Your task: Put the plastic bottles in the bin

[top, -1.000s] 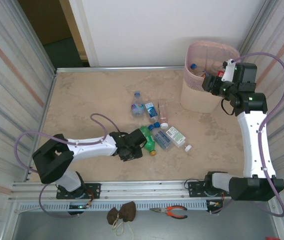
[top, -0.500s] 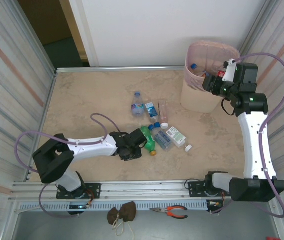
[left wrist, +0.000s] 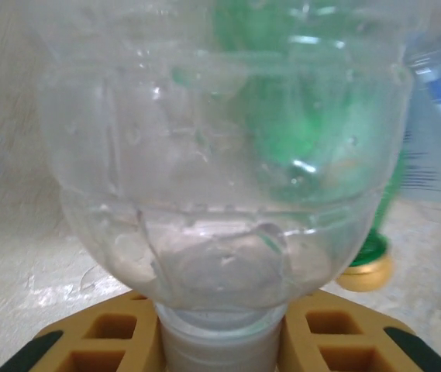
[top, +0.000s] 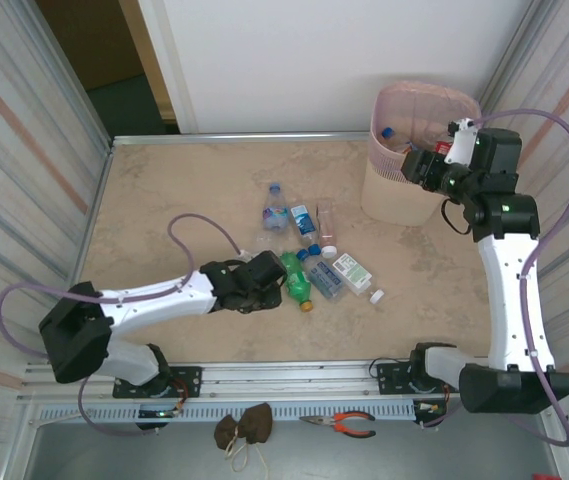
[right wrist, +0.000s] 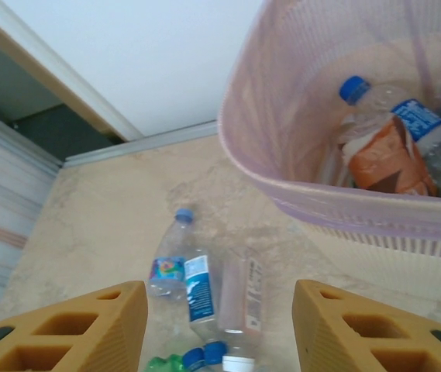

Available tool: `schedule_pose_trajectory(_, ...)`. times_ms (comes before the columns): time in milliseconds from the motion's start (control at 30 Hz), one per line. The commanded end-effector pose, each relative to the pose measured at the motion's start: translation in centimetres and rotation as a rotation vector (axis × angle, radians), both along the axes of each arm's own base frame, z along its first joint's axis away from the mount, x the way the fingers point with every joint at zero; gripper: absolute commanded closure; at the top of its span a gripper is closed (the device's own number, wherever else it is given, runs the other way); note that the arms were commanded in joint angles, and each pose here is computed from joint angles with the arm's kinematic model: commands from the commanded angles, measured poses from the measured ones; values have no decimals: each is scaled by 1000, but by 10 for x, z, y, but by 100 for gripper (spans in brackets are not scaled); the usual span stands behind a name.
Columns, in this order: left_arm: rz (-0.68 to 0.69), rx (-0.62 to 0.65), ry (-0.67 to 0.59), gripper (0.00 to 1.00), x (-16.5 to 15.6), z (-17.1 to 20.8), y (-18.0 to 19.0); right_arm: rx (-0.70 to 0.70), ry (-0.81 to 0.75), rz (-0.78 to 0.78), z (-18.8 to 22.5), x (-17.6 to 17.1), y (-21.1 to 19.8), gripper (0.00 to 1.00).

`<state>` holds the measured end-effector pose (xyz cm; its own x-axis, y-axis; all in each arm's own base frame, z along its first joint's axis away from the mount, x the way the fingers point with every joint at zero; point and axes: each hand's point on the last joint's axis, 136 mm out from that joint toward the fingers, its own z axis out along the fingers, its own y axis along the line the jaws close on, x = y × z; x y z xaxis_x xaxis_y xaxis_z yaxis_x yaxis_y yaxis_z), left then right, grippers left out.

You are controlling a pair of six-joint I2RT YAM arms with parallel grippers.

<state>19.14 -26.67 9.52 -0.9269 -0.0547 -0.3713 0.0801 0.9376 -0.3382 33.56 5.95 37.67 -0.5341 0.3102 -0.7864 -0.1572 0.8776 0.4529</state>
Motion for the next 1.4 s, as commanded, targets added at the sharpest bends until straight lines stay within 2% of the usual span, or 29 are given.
schedule_pose_trajectory(0, -113, -82, -178, 78, 19, 42, -13, 65, -80, 94, 19, -10, 22, 48)
schedule_pose_trajectory(200, -244, -200, -361, 83, 31, 93, -21, 102, -184, 246, 39, -30, 54, 43)
schedule_pose_trajectory(367, -382, -312, -522, 83, 28, 136, -28, 140, -277, 402, 62, -55, 89, 39)
schedule_pose_trajectory(500, -519, -395, -664, 82, 13, 173, -34, 180, -358, 564, 85, -83, 121, 33)
schedule_pose_trajectory(667, -695, -505, -822, 82, -14, 218, -41, 184, -426, 718, 104, -114, 149, 19)
schedule_pose_trajectory(767, -771, -562, -901, 83, -28, 240, -41, 188, -472, 795, 114, -130, 160, 15)
schedule_pose_trajectory(1100, -897, -631, -978, 87, -48, 275, -47, 204, -617, 999, 141, -180, 187, 4)
schedule_pose_trajectory(1367, -908, -651, -984, 88, -49, 280, -50, 190, -561, 1009, 134, -172, 204, 4)
